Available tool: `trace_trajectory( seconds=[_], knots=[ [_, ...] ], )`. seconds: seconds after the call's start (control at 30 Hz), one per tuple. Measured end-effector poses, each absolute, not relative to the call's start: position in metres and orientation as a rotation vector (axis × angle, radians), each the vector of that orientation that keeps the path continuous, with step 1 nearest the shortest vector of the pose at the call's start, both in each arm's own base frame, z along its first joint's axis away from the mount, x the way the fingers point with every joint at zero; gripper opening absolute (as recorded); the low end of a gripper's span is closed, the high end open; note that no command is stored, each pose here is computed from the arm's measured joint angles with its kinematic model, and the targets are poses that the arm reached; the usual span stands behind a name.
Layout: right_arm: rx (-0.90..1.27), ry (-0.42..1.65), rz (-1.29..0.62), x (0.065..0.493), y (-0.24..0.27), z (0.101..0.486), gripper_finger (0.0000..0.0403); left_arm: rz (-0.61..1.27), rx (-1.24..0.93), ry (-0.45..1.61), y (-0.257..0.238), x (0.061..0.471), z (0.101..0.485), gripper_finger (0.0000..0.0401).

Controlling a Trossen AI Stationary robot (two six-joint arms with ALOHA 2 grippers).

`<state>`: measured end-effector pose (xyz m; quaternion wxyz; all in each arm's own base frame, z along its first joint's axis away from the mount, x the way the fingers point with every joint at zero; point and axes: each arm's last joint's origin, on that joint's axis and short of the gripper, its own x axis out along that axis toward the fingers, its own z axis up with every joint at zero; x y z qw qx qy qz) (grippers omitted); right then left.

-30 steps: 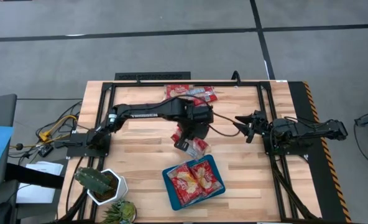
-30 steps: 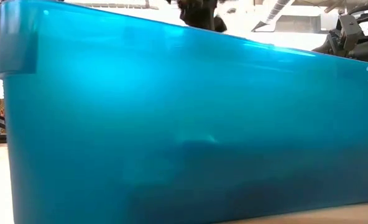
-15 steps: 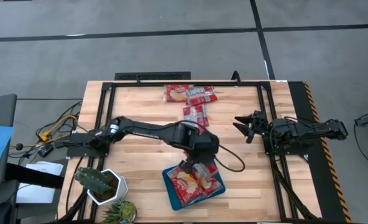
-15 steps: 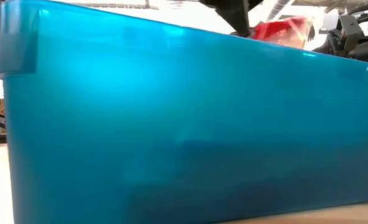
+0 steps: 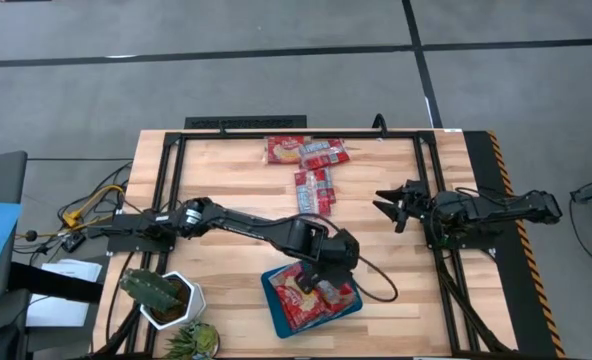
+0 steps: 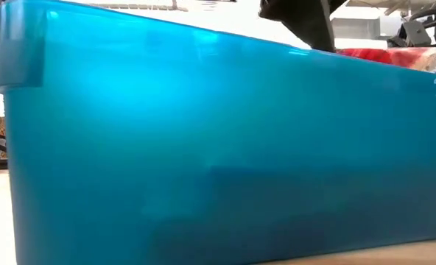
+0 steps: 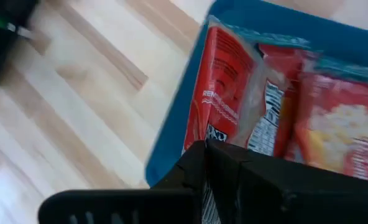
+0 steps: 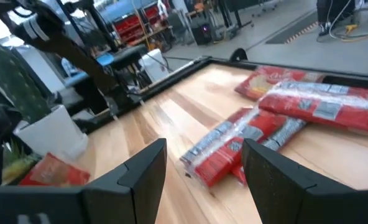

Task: Sort popcorn bags into baskets
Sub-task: Put the popcorn bag into the blue bin

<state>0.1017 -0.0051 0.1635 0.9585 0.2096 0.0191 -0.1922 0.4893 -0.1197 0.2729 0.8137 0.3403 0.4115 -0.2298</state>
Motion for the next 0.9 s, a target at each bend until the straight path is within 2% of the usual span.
trace_trajectory(
  seconds=[0.6, 0.73, 0.9],
  knots=[
    [0.423, 0.042, -0.391, 0.1019, -0.0051, 0.1632, 0.0234, -0.583, 0.565, 0.828, -0.1288, 0.4892, 0.2769, 0.0003],
    [0.423, 0.042, -0.391, 0.1019, -0.0051, 0.1632, 0.0234, -0.539, 0.559, 0.830, -0.1253, 0.4909, 0.2776, 0.0020],
    [0.423, 0.042, -0.391, 0.1019, -0.0051, 0.1632, 0.0234, -0.563, 0.492, 0.825, -0.1255, 0.4908, 0.2790, 0.0064]
  ],
)
